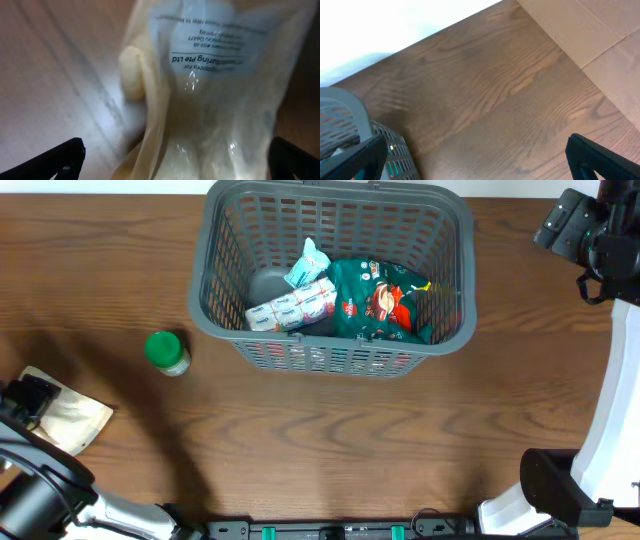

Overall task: Pack container
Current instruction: 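Grasp the beige plastic pouch with the left gripper and lift, then carry the beige pouch over the basket and release it inside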

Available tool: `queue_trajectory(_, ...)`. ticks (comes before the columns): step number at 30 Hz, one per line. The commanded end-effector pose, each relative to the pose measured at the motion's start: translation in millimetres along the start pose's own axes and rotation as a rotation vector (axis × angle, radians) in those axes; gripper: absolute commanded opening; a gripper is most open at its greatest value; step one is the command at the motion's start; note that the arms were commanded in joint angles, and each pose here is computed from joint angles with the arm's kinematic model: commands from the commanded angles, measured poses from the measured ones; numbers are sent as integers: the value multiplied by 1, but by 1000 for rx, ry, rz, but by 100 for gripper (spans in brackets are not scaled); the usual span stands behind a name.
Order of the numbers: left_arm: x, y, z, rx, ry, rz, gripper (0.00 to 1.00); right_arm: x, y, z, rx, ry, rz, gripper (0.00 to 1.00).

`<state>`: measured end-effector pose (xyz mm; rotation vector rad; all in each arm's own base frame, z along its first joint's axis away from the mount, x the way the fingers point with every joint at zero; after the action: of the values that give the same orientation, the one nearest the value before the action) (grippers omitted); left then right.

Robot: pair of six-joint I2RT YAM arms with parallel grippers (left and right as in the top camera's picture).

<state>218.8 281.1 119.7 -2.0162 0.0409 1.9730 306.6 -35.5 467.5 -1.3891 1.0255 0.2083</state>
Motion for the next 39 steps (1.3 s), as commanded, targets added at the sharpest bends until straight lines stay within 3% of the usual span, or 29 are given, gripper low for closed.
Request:
queue_trajectory(1, 18, 3, -1, 13, -4, 50, 99, -3, -1, -4, 22, 17, -13, 99)
queue_trajectory(13, 67, 14, -4, 22, -13, 162, 99, -3, -1, -4, 22, 17, -13, 99)
queue_trajectory(14, 68, 14, -4, 22, -13, 163, 93, -3, -1, -4, 22, 17, -13, 99)
queue_trajectory(16, 69, 13, -5, 21, -10, 157, 73, -3, -1, -4, 22, 17, -13, 99)
queue_trajectory(17, 69, 12, -5, 21, -8, 153, 59, -3, -1, -4, 22, 17, -13, 99)
queue_trajectory(18, 69, 12, -6, 21, -4, 153, 37, -3, -1, -4, 22, 17, -13, 99)
queue_trajectory(20, 68, 13, -7, 18, 20, 166, 13, -3, -1, -4, 22, 17, -13, 99)
queue_trajectory(21, 68, 14, -9, 12, 35, 174, 6, -3, -1, -4, 22, 17, -13, 99)
queue_trajectory(27, 65, 21, -15, -18, 117, 247, 6, -3, -1, -4, 22, 17, -13, 99)
queue_trajectory(32, 49, 18, -30, -29, 298, 286, 6, -3, -1, -4, 22, 17, -13, 99)
queue_trajectory(39, -14, -2, -45, -2, 502, 165, 6, -3, -1, -4, 22, 17, -13, 99)
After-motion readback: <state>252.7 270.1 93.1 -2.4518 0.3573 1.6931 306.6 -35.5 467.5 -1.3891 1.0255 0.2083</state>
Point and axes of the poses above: each gripper's point midway between its finger pads, its own x axis out along the fingers, its own z axis along the line the jaws close on, y = z × x, the point moved 9 cm from there along -x, back along the fingers, and after that the axes turned 10 degrees about -x, right-handed, at the moved point
